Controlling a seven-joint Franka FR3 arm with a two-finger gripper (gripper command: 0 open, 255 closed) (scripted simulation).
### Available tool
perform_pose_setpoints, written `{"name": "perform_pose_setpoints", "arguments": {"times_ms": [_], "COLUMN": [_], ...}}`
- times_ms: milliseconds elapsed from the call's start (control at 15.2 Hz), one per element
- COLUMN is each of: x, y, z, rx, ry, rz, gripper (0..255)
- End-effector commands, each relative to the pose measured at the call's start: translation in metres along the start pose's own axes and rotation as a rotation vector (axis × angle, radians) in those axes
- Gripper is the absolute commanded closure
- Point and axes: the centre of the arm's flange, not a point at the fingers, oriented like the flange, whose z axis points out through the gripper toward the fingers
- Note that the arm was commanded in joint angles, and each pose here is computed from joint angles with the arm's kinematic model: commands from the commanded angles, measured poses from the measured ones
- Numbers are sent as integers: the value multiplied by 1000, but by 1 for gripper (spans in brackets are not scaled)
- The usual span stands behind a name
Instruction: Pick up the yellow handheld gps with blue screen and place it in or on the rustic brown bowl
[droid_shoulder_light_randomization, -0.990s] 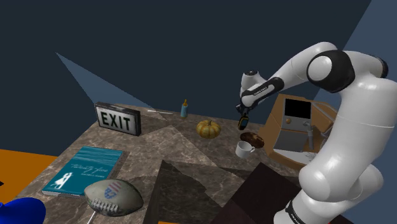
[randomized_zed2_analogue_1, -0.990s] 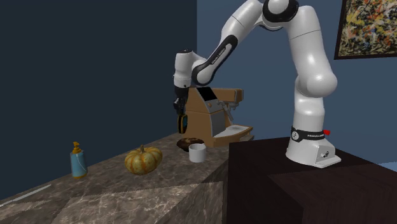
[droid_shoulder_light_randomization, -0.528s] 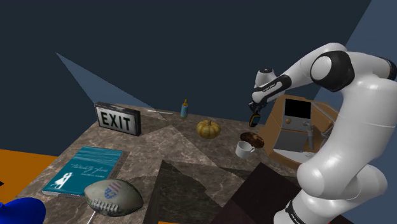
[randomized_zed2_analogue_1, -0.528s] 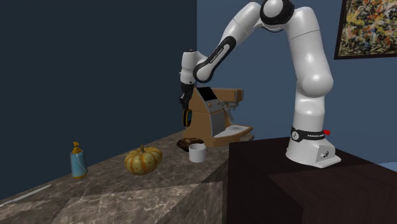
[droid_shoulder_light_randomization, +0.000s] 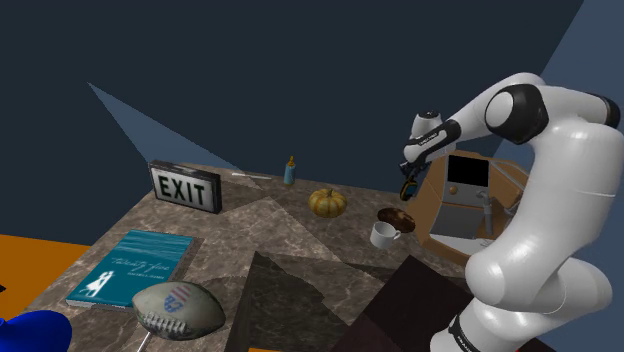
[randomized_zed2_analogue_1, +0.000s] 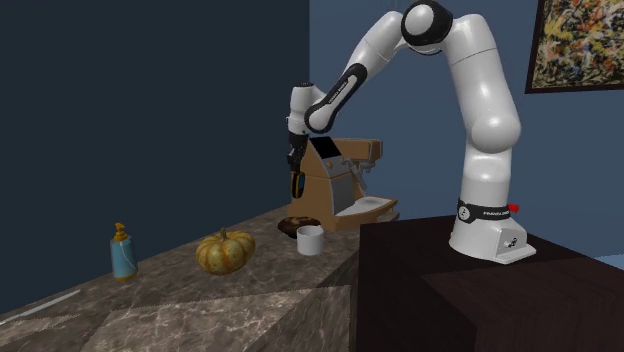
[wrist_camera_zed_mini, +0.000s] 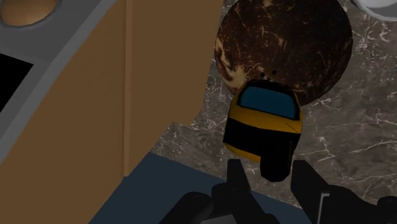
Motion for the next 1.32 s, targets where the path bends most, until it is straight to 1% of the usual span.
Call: {"name": "perform_pose_setpoints", "arguments": {"times_ms": [0,1254], "x": [-2,-28], "y": [-2,-32], "z": [9,101], "rx": [0,0], "ry": [1,1], "rz": [0,0], "gripper": [255,255]}}
